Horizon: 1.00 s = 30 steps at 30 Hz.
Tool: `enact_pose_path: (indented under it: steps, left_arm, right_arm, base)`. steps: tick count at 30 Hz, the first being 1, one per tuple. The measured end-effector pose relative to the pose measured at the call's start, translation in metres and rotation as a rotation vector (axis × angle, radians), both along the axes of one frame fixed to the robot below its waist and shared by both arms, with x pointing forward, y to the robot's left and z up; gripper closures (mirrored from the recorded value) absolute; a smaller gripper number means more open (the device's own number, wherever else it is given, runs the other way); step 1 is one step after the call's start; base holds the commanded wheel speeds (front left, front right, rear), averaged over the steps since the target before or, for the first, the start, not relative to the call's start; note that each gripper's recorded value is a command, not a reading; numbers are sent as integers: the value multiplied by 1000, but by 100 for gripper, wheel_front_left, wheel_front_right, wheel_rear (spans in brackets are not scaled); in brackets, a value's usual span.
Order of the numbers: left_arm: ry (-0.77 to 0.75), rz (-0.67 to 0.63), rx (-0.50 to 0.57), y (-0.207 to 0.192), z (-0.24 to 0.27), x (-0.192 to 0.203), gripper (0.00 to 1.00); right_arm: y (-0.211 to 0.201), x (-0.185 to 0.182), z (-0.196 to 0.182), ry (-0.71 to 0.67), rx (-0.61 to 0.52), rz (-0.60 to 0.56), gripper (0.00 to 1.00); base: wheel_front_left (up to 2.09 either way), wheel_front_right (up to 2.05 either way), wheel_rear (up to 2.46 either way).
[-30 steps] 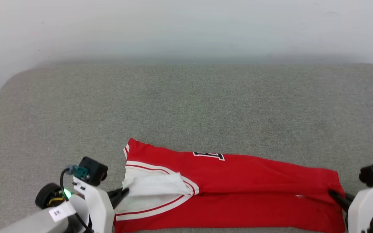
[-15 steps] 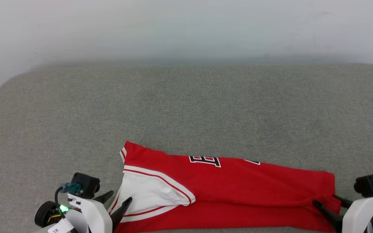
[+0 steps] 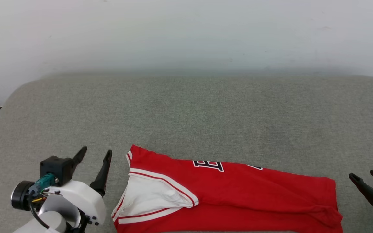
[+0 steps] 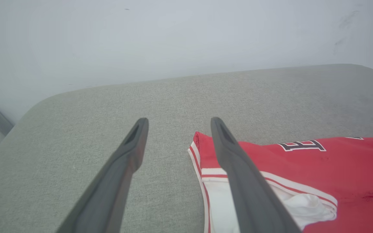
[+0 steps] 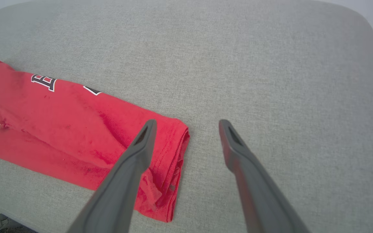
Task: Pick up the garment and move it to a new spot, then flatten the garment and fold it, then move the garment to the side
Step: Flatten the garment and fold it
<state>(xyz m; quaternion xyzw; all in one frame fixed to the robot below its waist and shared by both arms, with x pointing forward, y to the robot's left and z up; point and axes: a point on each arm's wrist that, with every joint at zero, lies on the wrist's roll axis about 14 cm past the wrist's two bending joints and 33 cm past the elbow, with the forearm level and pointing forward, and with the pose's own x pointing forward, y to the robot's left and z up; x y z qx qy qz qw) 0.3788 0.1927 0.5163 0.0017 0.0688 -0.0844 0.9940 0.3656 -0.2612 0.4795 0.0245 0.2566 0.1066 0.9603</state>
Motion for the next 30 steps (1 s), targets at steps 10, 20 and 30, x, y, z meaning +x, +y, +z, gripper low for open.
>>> enact_pose_path:
  steps: [10, 20, 30]
  left_arm:
    - [-164, 170, 17, 27, 21, -7, 0]
    - [-201, 250, 3, 39, 13, -24, 0]
    - [-237, 288, 18, 34, 7, -37, 0]
  right_arm:
    - [-11, -12, -53, 291, 66, -67, 0]
    - [22, -18, -98, 436, 115, -32, 0]
    - [71, -14, -112, 437, 172, 64, 0]
  base:
    - [0, 0, 0]
    - [0, 0, 0]
    - [0, 0, 0]
